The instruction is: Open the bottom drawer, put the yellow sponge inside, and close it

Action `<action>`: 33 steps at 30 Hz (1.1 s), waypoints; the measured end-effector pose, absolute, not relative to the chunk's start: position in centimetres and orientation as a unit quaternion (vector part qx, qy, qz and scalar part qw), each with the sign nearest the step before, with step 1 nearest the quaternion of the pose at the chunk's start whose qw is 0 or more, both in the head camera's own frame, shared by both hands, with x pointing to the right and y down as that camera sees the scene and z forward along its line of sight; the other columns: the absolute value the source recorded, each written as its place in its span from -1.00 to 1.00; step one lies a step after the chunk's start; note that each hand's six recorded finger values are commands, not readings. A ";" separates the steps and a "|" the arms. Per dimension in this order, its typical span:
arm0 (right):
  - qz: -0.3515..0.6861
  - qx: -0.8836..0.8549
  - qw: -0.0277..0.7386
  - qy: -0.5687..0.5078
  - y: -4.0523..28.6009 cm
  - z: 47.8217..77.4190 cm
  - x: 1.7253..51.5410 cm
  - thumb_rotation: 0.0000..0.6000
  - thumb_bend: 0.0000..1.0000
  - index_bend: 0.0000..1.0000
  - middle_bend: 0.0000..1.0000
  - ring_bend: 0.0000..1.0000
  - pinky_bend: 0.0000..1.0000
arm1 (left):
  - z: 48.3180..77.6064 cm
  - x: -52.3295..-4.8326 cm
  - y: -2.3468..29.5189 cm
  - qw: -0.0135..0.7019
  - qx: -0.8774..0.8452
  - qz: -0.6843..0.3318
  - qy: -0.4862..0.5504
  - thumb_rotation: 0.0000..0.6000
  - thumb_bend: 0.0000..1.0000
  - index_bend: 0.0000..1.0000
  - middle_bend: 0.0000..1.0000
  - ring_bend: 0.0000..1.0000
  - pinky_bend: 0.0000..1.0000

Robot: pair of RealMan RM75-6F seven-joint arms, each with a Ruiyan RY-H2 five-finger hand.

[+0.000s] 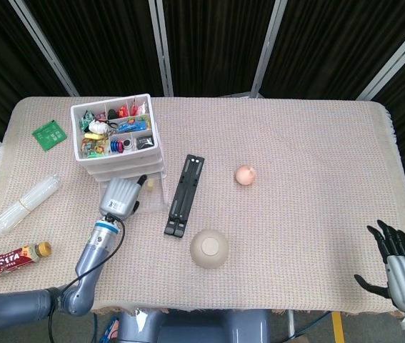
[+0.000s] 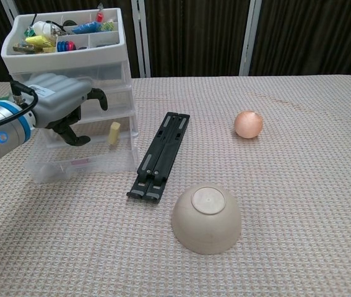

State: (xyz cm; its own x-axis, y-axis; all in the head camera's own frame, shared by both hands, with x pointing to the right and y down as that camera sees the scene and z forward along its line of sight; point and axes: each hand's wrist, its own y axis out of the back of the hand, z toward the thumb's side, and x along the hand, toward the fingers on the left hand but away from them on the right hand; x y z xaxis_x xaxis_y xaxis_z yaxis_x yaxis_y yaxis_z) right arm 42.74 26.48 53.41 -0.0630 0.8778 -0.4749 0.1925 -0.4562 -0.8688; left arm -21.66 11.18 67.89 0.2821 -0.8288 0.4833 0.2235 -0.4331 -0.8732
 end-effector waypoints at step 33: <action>0.588 -0.619 0.290 -0.433 26.5 53.5 42.7 1.00 -0.88 -0.79 -1.00 -1.00 -1.00 | 66.3 -26.4 19.5 0.749 -0.568 -0.300 -0.165 1.00 -0.04 -0.35 -0.73 -0.94 -0.74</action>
